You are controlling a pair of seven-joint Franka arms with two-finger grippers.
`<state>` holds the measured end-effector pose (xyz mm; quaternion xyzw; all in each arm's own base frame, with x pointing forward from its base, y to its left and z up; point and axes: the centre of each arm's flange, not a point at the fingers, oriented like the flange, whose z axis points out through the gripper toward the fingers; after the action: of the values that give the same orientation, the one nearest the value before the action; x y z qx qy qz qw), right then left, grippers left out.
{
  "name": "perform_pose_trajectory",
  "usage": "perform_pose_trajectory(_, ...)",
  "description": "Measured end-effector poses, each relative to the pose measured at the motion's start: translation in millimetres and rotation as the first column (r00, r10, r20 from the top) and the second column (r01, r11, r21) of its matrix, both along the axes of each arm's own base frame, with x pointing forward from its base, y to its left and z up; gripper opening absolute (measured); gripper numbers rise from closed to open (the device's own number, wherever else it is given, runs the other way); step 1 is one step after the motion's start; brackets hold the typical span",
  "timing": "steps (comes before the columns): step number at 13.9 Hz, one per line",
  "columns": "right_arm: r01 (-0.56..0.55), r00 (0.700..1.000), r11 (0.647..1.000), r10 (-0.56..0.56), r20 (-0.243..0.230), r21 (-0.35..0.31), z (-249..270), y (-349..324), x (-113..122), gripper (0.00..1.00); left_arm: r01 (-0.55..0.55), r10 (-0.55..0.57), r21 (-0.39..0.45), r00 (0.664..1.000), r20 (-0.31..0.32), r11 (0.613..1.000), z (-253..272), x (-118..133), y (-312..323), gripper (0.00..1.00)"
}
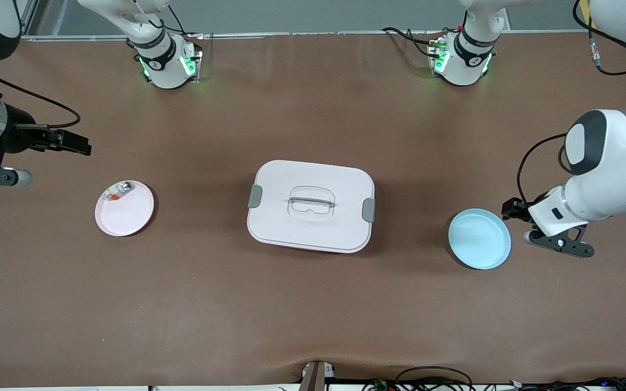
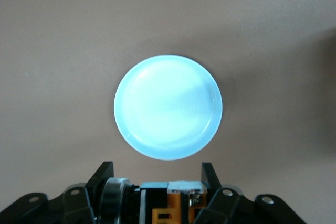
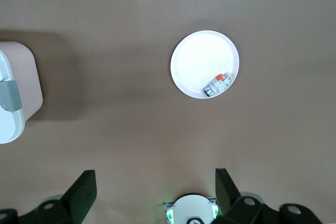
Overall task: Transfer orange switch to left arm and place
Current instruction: 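Carry the switch toward the blue dish while the right gripper retracts, then lower the switch with the left gripper into the light-blue dish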
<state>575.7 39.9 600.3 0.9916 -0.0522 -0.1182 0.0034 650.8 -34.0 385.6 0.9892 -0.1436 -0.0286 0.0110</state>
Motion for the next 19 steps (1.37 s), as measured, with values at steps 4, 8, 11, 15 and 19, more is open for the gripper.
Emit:
perform_pose_trajectory(4, 0.012, 1.0, 1.0, -0.012, -0.013, -0.001, -4, -7, 0, 1.0, -0.013, 0.014, -0.015, 1.0, 0.027, 1.0, -33, 11, -2, 0.73)
perform_pose_trajectory(8, 0.003, 1.0, 1.0, -0.003, -0.011, -0.004, -4, -1, 0, 1.0, -0.014, 0.016, -0.027, 0.998, 0.062, 1.0, -58, 13, -4, 0.73)
perform_pose_trajectory(11, 0.005, 1.0, 1.0, -0.005, -0.008, -0.011, -3, 0, -1, 1.0, -0.01, 0.013, -0.031, 0.995, 0.094, 0.999, -83, 6, -8, 0.73)
perform_pose_trajectory(15, 0.003, 1.0, 1.0, -0.003, 0.016, -0.01, -1, 2, 2, 1.0, -0.029, 0.024, 0.032, 0.99, 0.137, 0.999, -111, -6, -12, 0.73)
perform_pose_trajectory(19, 0.007, 1.0, 1.0, -0.007, 0.019, -0.011, 2, 1, 0, 1.0, -0.029, 0.025, 0.023, 0.986, 0.162, 0.999, -128, -7, -15, 0.73)
